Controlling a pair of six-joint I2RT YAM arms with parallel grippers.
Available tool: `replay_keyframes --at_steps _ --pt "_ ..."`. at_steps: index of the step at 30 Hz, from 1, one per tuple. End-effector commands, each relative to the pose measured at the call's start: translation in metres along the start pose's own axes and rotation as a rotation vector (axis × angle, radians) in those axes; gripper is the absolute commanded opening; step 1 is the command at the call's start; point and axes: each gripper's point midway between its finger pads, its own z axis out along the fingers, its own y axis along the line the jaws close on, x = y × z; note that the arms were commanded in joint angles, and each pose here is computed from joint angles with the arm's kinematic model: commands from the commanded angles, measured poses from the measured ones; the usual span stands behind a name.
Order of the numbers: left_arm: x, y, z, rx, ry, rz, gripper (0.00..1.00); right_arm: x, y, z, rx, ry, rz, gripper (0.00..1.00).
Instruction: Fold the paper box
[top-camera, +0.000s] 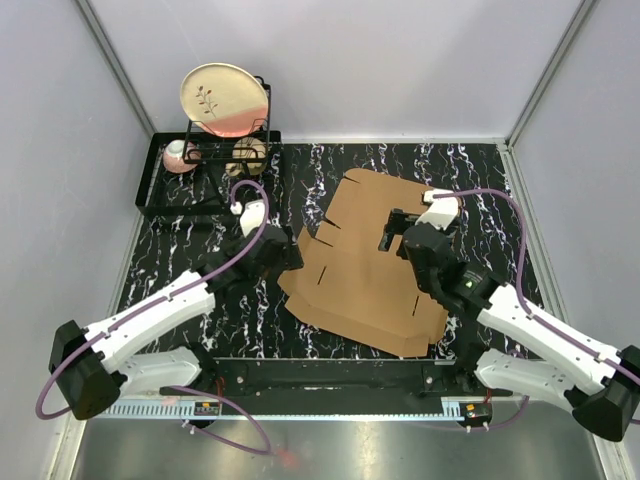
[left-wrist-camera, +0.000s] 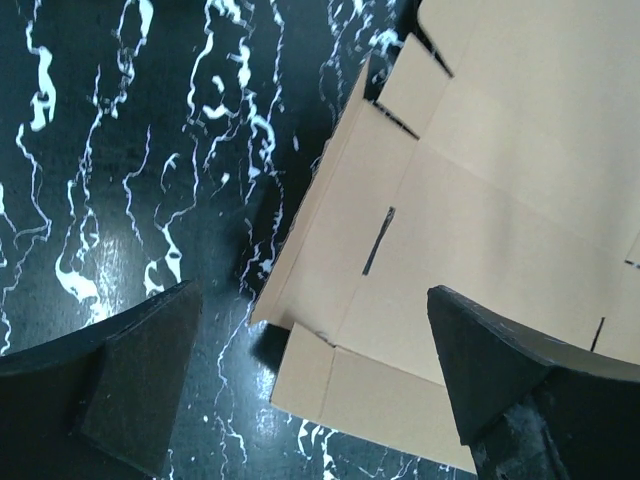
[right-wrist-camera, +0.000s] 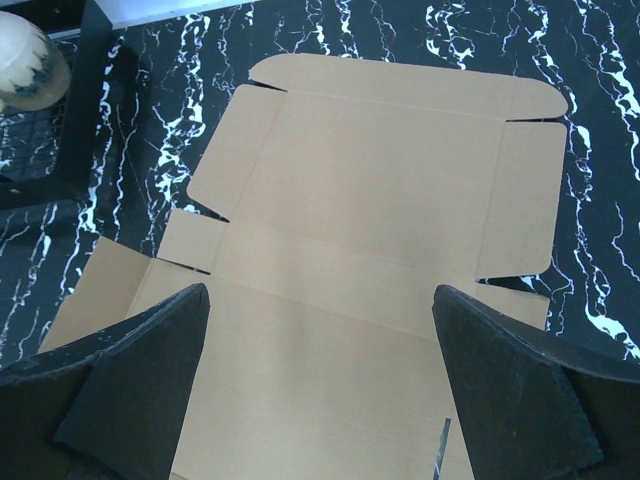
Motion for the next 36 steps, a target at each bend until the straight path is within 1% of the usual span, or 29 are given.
replay_keyframes --at_steps 1,2,4,5,6,8,9,11,12,14,15,18,20,23,25,30,31,32,34,35,36 --pt "0.013 0.001 0.001 0.025 0.028 -0.067 0.99 -0.014 0.000 -0.010 -0.028 -0.030 0.069 1.00" --pt "0.019 0.004 0.003 0.027 0.040 -0.071 0.99 -0.016 -0.005 -0.011 -0.009 -0.037 0.068 1.00" --pt "0.033 0.007 0.006 0.021 0.074 -0.134 0.99 -0.019 -0.011 -0.014 0.013 -0.051 0.074 1.00" --pt "0.046 0.017 0.009 -0.005 0.095 -0.170 0.99 -0.020 -0.016 -0.014 0.039 -0.061 0.083 1.00" --pt "0.054 0.014 0.011 -0.001 0.116 -0.272 0.99 -0.021 -0.018 -0.014 0.047 -0.064 0.090 1.00" --pt "0.071 0.008 0.019 0.051 0.140 -0.387 0.99 -0.022 -0.021 -0.017 0.052 -0.075 0.106 1.00" --pt "0.079 0.001 0.020 0.072 0.171 -0.485 0.99 -0.023 -0.023 -0.018 0.055 -0.078 0.110 1.00" --pt "0.090 -0.010 0.022 0.092 0.178 -0.605 0.99 -0.023 -0.028 -0.021 0.065 -0.084 0.126 1.00" --pt "0.087 -0.007 0.024 0.075 0.126 -0.635 0.99 -0.023 -0.030 -0.022 0.067 -0.087 0.132 1.00" --pt "0.093 -0.017 0.021 0.089 0.105 -0.704 0.99 -0.024 -0.035 -0.027 0.069 -0.090 0.139 1.00" --pt "0.090 -0.015 0.023 0.080 0.058 -0.723 0.99 -0.025 -0.038 -0.029 0.072 -0.093 0.142 1.00" --pt "0.095 -0.023 0.026 0.076 0.038 -0.768 0.99 -0.025 -0.045 -0.036 0.071 -0.094 0.160 1.00" --pt "0.106 -0.027 0.033 0.054 0.067 -0.774 0.99 -0.024 -0.048 -0.040 0.064 -0.088 0.173 1.00" --pt "0.124 -0.034 0.030 0.050 0.126 -0.748 0.99 -0.023 -0.054 -0.045 0.068 -0.086 0.187 1.00" --pt "0.133 -0.032 0.030 0.038 0.142 -0.749 0.99 -0.023 -0.056 -0.048 0.065 -0.089 0.195 1.00" --pt "0.166 -0.021 0.037 -0.028 0.218 -0.668 0.99 -0.015 -0.056 -0.046 0.059 -0.073 0.196 1.00" --pt "0.170 -0.021 0.041 -0.032 0.221 -0.658 0.92 -0.013 -0.056 -0.046 0.059 -0.067 0.198 1.00" --pt "0.171 -0.019 0.043 -0.033 0.221 -0.638 0.80 -0.012 -0.056 -0.045 0.063 -0.067 0.198 1.00" --pt "0.172 -0.023 0.048 -0.014 0.238 -0.622 0.51 -0.012 -0.054 -0.045 0.058 -0.063 0.199 1.00" --pt "0.172 -0.021 0.052 -0.019 0.258 -0.601 0.26 -0.012 -0.054 -0.045 0.059 -0.062 0.200 1.00" --pt "0.172 -0.021 0.054 -0.023 0.264 -0.592 0.21 -0.014 -0.054 -0.046 0.056 -0.066 0.207 1.00"
